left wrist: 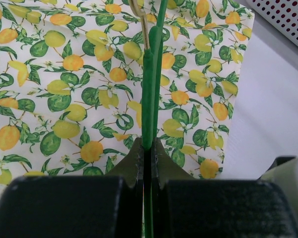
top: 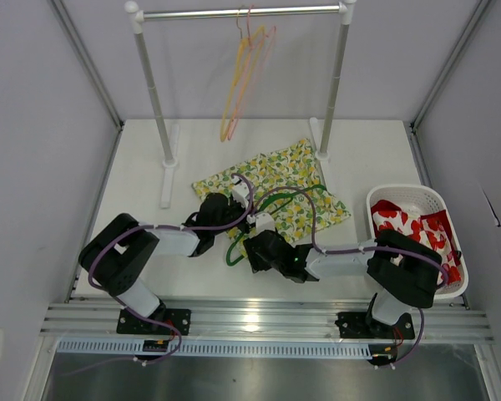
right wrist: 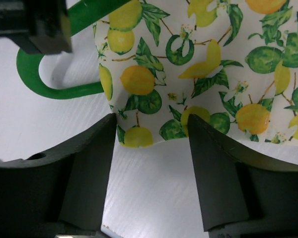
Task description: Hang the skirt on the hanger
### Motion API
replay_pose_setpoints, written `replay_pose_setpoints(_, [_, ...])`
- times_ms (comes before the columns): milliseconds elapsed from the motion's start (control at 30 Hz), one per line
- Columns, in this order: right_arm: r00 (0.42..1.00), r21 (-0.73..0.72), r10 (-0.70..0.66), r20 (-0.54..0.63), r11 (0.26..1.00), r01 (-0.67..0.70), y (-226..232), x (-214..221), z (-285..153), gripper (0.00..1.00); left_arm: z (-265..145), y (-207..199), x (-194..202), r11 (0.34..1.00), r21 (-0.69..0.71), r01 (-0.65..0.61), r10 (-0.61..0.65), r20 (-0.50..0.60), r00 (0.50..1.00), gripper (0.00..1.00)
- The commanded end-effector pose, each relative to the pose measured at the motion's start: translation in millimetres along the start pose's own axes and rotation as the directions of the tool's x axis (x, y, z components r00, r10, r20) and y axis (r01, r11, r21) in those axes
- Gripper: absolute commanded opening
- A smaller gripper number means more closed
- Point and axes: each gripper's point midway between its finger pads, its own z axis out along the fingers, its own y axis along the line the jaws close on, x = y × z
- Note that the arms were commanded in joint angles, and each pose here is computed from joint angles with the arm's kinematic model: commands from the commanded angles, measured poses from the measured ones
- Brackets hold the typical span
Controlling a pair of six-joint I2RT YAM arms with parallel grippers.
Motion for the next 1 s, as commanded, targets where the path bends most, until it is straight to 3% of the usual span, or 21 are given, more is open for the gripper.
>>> replay_pose_setpoints(0, [0.997,0.043,-0.017,0.08,0.999,0.014,8,-21,9,0.6,-6,3,55,1.0,0.011,0.005,-0.003,-0.186,0.983,0.0])
replay_pose_setpoints(200, [0.998,0.057,-0.005,0.056,0.998,0.002,7,-16,6,0.21,-5,4,54,1.0,0.007,0.006,-0.005,-0.184,0.983,0.0])
replay_pose_setpoints(267, [0.999,0.044,-0.003,0.039,0.999,0.001,8,-14,1,0.18,-5,8,53,1.0,-0.011,0.007,-0.008,-0.178,0.984,0.0])
replay_pose_setpoints(967, [0.996,-0.023,-0.002,-0.089,1.0,0.0,23,24,-62,0.16,-5,50,38,0.979,-0.198,0.048,-0.078,-0.147,0.986,0.0])
